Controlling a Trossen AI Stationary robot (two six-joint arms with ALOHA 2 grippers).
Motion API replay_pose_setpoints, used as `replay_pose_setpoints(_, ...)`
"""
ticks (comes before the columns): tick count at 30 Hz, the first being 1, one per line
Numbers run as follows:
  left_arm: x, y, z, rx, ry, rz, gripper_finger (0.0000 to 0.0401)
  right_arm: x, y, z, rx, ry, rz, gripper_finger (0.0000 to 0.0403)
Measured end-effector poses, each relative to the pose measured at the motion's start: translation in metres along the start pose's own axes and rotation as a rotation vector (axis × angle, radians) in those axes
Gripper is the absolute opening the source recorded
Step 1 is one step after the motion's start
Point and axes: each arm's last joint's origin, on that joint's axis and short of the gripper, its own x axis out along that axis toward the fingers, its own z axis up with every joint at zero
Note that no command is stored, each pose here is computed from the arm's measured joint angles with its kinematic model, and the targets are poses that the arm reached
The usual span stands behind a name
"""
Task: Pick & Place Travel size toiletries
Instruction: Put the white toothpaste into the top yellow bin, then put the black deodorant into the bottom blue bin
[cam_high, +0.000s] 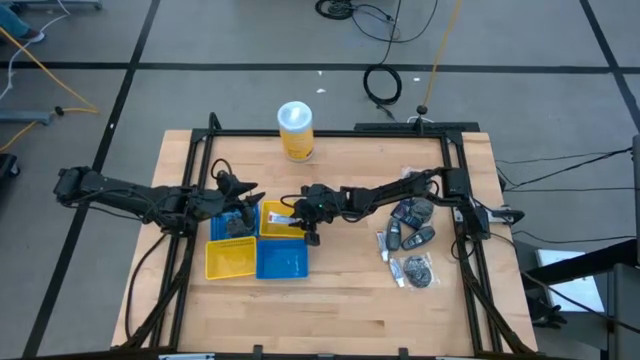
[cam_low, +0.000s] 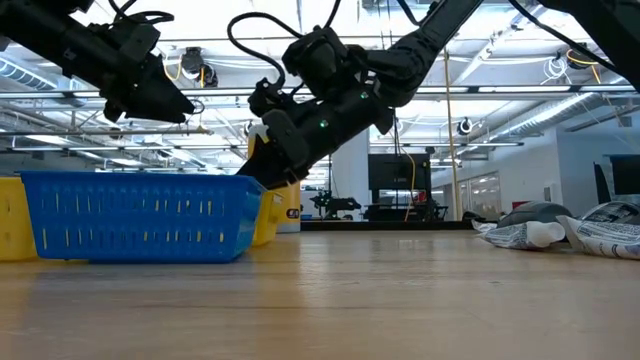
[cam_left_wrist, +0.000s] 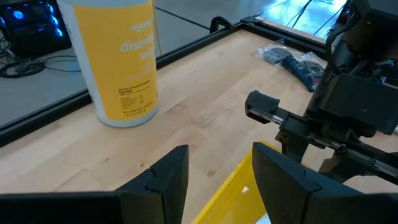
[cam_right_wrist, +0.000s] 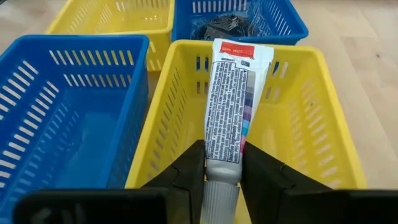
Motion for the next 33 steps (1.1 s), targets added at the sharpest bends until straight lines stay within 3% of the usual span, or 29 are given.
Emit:
replay_pose_setpoints(12, 0.0, 0.0, 0.0, 0.0, 0.0, 0.0, 0.0172, 0.0, 0.0, -0.002, 0.004, 0.019, -0.003, 0.0081)
replay_pose_setpoints(15, 0.0, 0.0, 0.0, 0.0, 0.0, 0.0, 0.0172, 0.0, -0.001, -0.002, 0.01, 0.022, -0.048, 0.0084)
replay_pose_setpoints(27, 0.0, 0.0, 0.0, 0.001, 0.0, 0.0, 0.0172, 0.0, -0.002, -0.001, 0.017, 0.017, -0.049, 0.0166)
replay_pose_setpoints(33, 0.0, 0.0, 0.0, 0.001, 0.002, -0.001, 0.0172, -0.025, 0.001, 0.029, -0.027, -0.065, -0.055, 0.0177)
